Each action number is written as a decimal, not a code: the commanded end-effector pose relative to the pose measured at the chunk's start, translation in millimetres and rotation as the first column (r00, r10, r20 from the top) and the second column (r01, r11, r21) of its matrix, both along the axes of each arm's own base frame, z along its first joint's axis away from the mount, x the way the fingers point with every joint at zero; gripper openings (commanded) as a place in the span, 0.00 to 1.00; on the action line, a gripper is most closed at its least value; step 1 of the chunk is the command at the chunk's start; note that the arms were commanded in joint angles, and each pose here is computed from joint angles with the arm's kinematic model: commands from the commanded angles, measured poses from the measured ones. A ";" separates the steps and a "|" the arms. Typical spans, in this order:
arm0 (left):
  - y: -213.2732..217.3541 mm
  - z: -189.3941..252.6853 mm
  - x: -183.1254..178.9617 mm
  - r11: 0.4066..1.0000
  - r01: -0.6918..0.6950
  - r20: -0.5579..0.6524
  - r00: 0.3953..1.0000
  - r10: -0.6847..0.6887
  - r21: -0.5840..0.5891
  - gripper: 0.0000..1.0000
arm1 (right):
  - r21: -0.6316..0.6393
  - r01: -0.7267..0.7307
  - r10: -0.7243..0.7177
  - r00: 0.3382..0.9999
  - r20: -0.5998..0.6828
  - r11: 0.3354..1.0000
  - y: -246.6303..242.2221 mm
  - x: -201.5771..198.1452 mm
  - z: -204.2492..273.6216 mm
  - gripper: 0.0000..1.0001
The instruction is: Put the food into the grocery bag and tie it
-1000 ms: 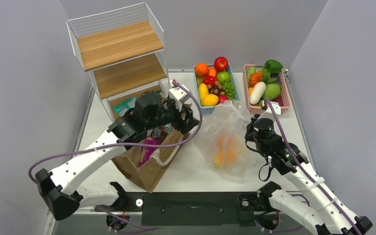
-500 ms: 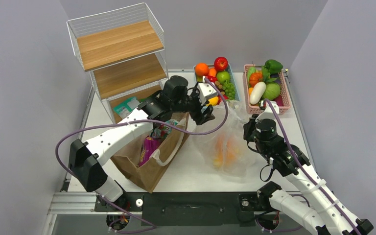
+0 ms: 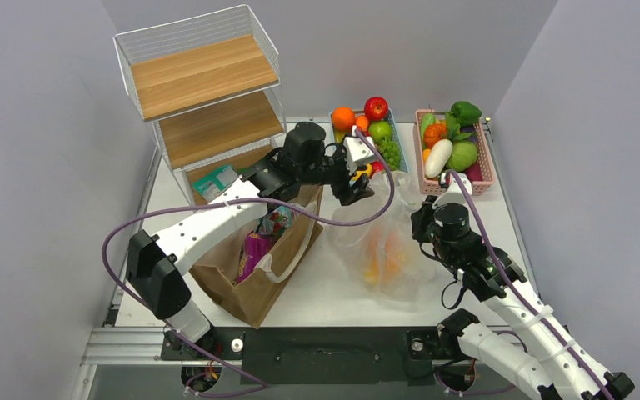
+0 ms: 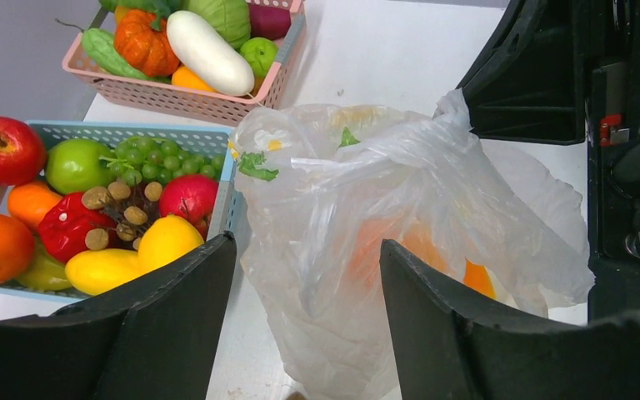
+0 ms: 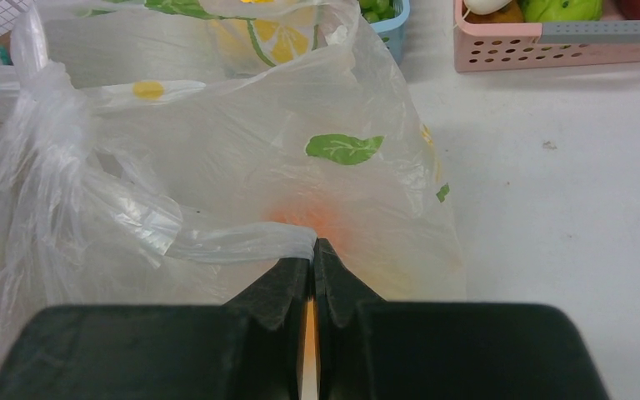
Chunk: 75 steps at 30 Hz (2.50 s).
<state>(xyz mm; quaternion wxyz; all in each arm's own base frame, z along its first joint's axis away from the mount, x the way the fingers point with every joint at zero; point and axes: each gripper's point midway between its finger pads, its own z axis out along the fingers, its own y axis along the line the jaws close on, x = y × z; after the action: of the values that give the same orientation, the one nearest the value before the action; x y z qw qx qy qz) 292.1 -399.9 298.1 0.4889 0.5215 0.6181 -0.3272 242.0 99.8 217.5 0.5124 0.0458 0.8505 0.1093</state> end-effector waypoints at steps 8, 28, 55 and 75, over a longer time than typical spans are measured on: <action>-16.9 21.2 7.0 0.997 0.053 0.033 0.998 -0.051 -0.058 0.55 | 0.016 -0.007 0.006 0.999 0.051 1.000 -0.1 1.8 11.0 0.00; 8.4 6.8 -19.7 0.999 -0.018 -0.255 0.967 0.027 0.034 0.00 | -0.064 0.148 -0.143 0.987 0.071 0.987 -30.1 8.9 25.8 0.00; 104.2 -26.6 -23.1 0.922 -0.372 -0.506 0.779 0.370 0.101 0.00 | -0.159 0.290 -0.304 0.950 -0.068 0.944 -70.7 12.3 -19.7 0.00; 176.4 -68.7 -35.5 0.694 -0.719 -0.576 0.549 0.605 0.044 0.00 | -0.218 0.423 -0.467 0.855 -0.225 0.879 -91.1 10.8 -94.5 0.00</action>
<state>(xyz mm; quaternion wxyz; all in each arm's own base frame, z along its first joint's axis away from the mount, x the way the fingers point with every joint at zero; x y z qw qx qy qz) 235.2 -268.7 230.2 0.3753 0.1653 0.8316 -0.3746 269.4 108.9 157.1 0.4169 0.1349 0.8886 0.1358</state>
